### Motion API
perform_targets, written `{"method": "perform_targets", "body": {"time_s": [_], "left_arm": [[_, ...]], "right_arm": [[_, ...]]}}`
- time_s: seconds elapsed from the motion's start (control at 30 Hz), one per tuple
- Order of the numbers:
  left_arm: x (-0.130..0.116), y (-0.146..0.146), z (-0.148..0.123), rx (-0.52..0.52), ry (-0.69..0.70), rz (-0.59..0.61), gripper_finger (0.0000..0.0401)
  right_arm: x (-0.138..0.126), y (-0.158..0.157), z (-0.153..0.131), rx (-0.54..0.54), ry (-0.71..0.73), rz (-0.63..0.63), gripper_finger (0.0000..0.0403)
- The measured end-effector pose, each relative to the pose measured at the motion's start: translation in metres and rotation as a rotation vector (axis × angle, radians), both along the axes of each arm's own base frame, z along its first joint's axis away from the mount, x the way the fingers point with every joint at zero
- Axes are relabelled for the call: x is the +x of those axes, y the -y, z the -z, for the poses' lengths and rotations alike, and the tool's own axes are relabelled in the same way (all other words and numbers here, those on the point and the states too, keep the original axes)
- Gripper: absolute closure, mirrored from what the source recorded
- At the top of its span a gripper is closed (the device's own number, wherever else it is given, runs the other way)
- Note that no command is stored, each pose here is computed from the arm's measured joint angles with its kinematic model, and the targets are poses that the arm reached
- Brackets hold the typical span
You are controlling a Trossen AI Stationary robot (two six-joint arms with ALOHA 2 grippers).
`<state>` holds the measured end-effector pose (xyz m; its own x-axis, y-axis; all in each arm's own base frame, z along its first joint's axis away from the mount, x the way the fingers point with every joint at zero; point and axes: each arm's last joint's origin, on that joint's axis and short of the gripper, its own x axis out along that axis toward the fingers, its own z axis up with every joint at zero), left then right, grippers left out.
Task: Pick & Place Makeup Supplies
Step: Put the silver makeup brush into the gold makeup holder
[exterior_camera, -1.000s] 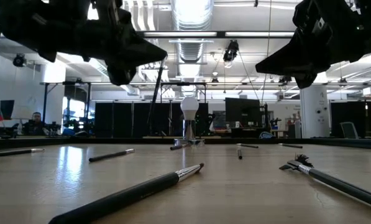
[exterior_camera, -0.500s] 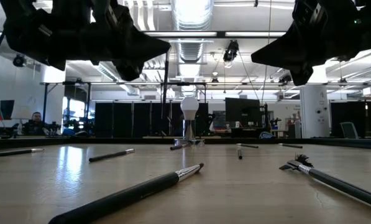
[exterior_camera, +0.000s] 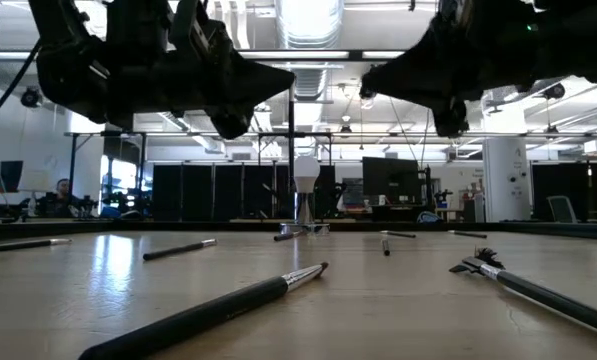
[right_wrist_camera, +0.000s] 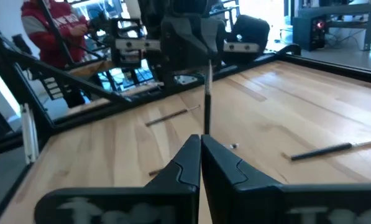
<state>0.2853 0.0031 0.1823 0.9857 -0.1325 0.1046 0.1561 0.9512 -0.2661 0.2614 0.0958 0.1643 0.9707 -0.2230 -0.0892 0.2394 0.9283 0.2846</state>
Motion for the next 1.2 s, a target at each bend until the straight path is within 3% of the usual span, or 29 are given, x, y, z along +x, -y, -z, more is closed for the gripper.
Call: {"method": "perform_targets", "body": {"time_s": [0.17, 0.83, 1.2], "left_arm": [[0.001, -0.001, -0.001, 0.001, 0.008, 0.000, 0.0401], [0.002, -0.002, -0.005, 0.006, 0.022, -0.001, 0.0401], [0.003, -0.001, -0.006, 0.003, 0.030, 0.003, 0.0401]], "right_arm": [[0.001, 0.000, -0.005, -0.002, 0.014, -0.014, 0.0380], [0.020, 0.007, -0.020, 0.066, 0.026, -0.042, 0.0253], [0.038, 0.014, -0.022, 0.071, 0.030, -0.046, 0.0239]]}}
